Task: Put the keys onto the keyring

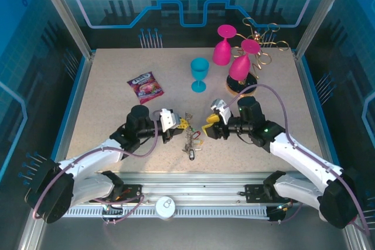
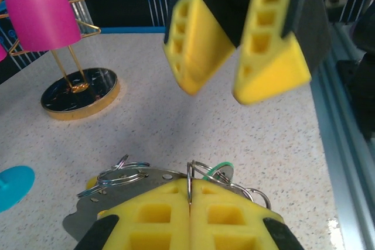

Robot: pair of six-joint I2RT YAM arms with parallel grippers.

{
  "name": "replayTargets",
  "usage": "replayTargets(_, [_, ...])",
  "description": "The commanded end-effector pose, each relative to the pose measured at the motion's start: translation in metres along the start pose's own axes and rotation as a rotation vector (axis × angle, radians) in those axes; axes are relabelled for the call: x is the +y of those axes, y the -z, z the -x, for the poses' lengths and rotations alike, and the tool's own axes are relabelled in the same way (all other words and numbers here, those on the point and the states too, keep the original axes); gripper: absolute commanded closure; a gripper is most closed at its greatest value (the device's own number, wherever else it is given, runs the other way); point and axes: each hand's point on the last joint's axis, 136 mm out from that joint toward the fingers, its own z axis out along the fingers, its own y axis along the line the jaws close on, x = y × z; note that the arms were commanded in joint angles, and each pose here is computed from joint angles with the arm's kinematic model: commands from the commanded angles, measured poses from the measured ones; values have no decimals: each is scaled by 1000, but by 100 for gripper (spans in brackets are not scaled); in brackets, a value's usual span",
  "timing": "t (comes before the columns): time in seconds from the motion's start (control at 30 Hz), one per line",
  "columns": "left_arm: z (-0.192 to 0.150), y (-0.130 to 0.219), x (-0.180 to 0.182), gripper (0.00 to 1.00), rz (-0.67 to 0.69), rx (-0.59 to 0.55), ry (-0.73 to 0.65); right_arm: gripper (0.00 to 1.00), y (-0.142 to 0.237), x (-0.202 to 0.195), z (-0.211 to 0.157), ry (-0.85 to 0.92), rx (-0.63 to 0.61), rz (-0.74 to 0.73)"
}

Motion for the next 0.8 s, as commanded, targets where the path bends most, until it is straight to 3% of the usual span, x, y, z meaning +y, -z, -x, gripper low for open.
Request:
replayTargets(0.0, [21, 3, -9, 100, -71, -97, -9, 55, -6, 23, -1, 190, -27, 80])
replayTargets(0.23, [18, 5, -11, 100, -85, -114, -3, 57, -15, 24, 6, 423, -98, -11])
replayTargets(0.77, [15, 4, -9, 100, -77, -98, -8, 63, -28, 39, 14, 435, -136, 51])
